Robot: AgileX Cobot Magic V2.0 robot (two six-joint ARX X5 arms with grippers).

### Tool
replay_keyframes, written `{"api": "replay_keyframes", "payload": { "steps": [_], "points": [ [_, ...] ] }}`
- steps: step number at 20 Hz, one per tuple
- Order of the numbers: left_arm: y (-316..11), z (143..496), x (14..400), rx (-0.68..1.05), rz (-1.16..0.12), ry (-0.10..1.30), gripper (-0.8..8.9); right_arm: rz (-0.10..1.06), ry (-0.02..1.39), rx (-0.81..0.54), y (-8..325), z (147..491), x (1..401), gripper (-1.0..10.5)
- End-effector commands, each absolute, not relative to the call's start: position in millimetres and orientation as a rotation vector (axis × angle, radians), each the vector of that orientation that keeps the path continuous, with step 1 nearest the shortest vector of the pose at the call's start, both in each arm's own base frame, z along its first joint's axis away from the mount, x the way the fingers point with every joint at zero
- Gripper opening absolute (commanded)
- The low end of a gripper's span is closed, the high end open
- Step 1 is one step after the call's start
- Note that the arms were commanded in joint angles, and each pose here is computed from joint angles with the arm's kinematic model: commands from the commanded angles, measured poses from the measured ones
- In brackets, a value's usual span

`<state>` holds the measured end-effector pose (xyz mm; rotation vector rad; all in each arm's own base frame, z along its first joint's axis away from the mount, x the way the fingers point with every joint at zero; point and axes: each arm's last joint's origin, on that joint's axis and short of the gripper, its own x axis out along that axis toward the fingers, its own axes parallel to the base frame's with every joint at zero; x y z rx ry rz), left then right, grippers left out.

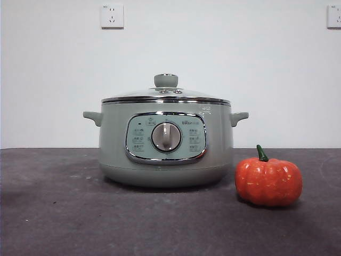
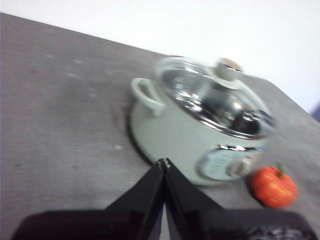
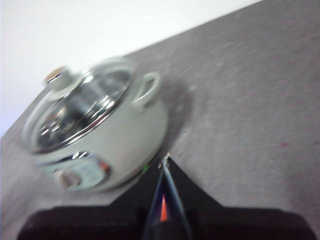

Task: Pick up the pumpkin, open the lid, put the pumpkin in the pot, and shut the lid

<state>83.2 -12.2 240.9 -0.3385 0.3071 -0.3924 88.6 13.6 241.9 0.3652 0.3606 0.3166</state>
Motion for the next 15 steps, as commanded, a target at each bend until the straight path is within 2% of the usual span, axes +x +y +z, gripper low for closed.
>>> {"api": "replay_keyframes", "payload": {
  "steps": [1,8,15],
  "points": [
    [-14.0,253.9,86.4,-0.279,-0.471,0.339,-0.08,0.388,0.41,0.305,15.7,260.6,89.2,-0.1],
    [-18.2,288.1,95.2,-0.21,-0.656,0.431,-0.08,0.566,0.575,0.197,21.6,302.9,94.5,-0.1],
    [-20.0,315.0,95.0,-0.175,-0.748,0.465,-0.08,0.645,0.698,0.102,25.2,338.4,98.2,-0.1]
  ]
}}
